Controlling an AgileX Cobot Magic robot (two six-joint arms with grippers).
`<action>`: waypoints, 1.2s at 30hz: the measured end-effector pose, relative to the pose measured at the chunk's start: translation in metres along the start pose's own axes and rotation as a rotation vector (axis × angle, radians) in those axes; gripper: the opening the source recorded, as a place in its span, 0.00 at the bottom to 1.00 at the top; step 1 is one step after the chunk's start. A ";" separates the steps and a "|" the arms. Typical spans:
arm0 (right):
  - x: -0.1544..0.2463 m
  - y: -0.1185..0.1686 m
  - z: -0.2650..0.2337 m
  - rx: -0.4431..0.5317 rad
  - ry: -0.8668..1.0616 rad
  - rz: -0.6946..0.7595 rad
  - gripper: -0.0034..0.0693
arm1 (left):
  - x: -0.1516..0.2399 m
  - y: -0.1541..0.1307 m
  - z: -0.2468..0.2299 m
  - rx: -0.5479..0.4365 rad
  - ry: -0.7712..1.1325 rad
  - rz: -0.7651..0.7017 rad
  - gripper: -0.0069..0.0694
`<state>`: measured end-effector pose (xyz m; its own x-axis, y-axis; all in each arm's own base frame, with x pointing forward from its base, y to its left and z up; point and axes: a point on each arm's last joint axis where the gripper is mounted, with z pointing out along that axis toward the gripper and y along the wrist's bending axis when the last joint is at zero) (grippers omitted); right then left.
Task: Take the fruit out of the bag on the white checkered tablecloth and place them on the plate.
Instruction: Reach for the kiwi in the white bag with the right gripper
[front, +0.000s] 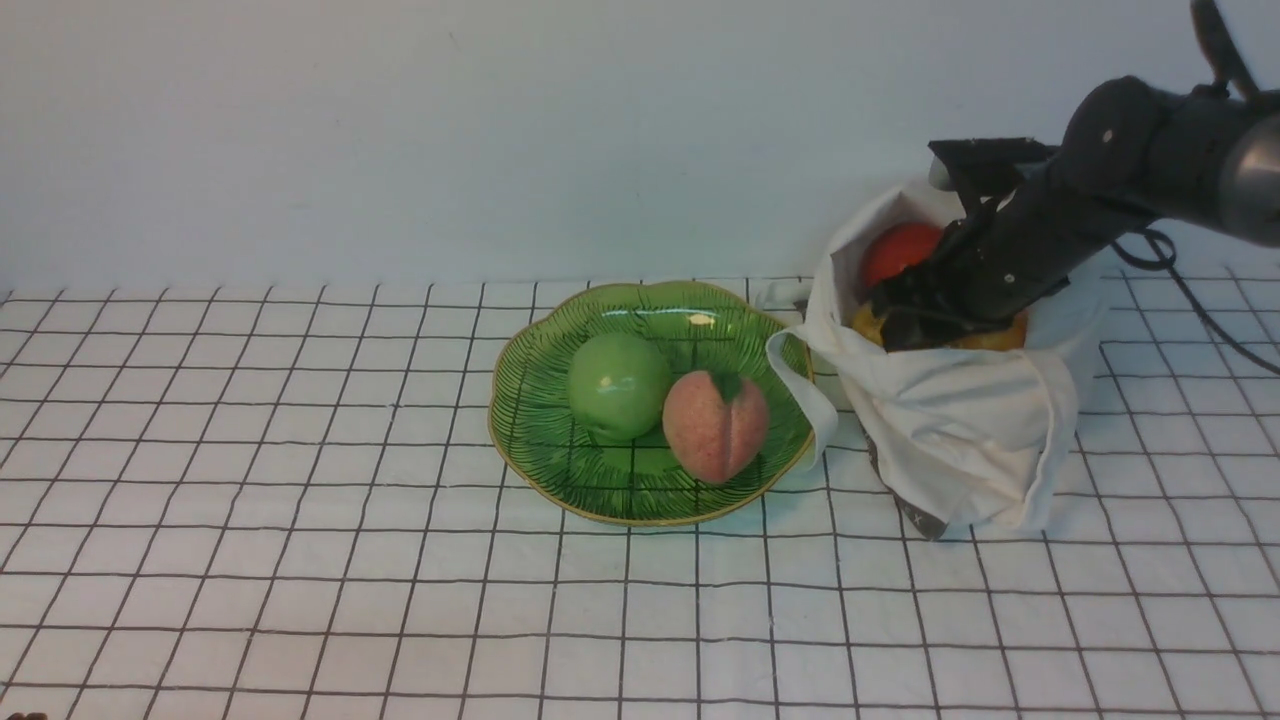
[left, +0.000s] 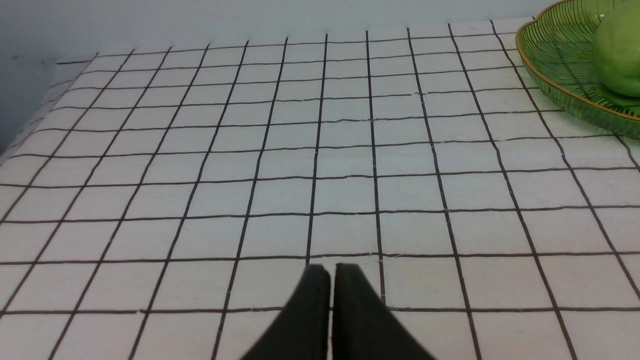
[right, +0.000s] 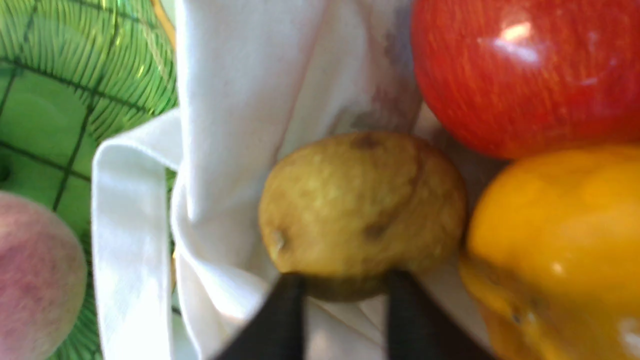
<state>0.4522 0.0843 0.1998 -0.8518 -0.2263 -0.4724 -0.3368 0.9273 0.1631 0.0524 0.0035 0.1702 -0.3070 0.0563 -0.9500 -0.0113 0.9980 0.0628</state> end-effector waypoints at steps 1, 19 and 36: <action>-0.001 -0.001 -0.005 0.005 -0.009 0.004 0.18 | 0.000 0.000 0.000 0.000 0.000 0.000 0.08; -0.020 0.021 -0.031 0.024 -0.163 -0.048 0.36 | 0.000 0.000 0.000 0.000 0.000 0.000 0.08; -0.005 0.009 0.025 0.064 -0.075 0.019 0.80 | 0.000 0.000 0.000 0.000 0.000 0.000 0.08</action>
<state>0.4636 0.1017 0.1820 -0.8244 -0.1882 -0.5338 -0.2928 0.9489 0.1177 0.0524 0.0035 0.1702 -0.3070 0.0563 -0.9500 -0.0113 0.9980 0.0628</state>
